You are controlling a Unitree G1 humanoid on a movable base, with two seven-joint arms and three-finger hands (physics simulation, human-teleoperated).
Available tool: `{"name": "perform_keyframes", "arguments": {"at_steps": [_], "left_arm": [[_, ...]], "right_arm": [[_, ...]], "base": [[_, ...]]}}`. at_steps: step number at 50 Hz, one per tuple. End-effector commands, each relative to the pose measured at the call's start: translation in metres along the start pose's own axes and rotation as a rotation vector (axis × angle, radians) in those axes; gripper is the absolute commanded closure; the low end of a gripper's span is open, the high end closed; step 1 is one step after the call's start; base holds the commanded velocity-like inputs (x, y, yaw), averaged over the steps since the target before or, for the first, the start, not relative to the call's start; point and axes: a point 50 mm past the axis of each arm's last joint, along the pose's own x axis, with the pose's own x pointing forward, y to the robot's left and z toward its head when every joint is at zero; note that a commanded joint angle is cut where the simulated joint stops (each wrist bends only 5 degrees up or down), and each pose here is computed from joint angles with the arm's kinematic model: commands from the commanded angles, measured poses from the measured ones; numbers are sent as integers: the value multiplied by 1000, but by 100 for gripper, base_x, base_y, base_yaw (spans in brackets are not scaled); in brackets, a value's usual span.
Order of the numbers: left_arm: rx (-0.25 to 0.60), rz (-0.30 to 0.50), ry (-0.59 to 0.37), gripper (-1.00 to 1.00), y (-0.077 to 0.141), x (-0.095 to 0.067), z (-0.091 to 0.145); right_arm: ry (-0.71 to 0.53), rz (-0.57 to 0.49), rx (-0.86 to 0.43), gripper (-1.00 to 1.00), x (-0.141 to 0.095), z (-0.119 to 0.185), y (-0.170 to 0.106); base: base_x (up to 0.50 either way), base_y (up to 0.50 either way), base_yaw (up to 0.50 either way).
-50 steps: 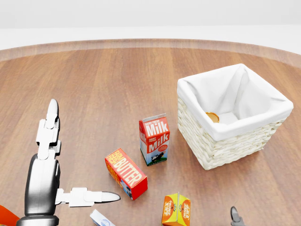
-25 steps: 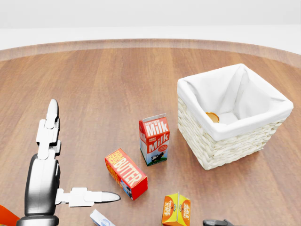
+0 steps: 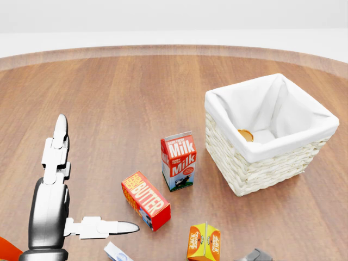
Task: Pick up the alphabet soup and the tomato sauce, and put them in the basket.
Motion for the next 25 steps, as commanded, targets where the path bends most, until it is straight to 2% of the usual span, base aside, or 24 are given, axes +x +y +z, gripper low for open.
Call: {"name": "perform_keyframes", "arguments": {"at_steps": [1, 13, 25], "left_arm": [[15, 5, -5, -100, 2, -1, 1], [15, 5, -5, -100, 2, -1, 1], [15, 4, -5, -100, 2, -1, 1]], "right_arm": [[-123, -8, 43, 100, -12, 28, -5], [-278, -24, 74, 100, -26, 63, -15], [-312, -34, 90, 100, -28, 70, -21]], "base": [[0, 0, 0], [0, 0, 0], [0, 0, 0]]}}
